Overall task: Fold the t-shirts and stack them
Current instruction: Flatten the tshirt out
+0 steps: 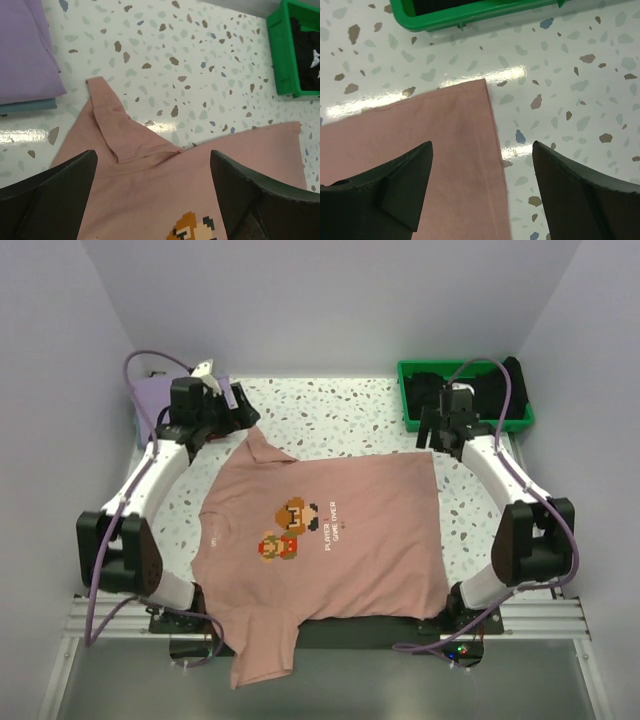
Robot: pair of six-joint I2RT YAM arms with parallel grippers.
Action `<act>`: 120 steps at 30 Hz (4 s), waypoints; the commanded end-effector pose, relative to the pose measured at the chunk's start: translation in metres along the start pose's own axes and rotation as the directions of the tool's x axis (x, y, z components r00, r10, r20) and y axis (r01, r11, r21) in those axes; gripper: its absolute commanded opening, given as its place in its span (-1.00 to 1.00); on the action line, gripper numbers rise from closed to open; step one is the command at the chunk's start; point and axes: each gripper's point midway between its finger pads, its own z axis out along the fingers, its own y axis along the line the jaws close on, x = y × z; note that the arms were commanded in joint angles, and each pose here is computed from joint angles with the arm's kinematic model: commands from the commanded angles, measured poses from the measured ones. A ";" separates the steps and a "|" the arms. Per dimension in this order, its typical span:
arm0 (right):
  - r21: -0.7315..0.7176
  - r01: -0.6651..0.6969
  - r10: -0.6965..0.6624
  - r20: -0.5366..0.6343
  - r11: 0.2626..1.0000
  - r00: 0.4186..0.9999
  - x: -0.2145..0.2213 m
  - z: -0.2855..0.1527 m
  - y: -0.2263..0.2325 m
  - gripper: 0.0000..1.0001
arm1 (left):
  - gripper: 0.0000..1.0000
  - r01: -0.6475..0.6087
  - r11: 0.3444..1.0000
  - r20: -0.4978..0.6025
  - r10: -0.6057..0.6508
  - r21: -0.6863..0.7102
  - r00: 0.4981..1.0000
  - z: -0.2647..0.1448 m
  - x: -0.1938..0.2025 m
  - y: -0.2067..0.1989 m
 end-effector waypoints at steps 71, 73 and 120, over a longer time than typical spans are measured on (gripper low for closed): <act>-0.324 -0.181 0.056 -0.359 0.929 0.932 0.123 -0.056 0.091 0.58 | 1.00 -0.160 0.962 -0.369 0.069 -0.222 0.927 -0.018 0.145 0.054; -0.333 -0.178 0.051 -0.357 0.926 0.933 0.133 -0.062 0.095 0.58 | 1.00 -0.118 0.969 -0.377 0.028 -0.218 0.926 -0.025 0.157 0.059; -0.078 -0.173 0.138 -0.335 0.982 0.932 0.114 0.026 0.067 0.66 | 1.00 -0.177 0.979 -0.386 0.126 -0.099 0.914 0.114 0.102 0.080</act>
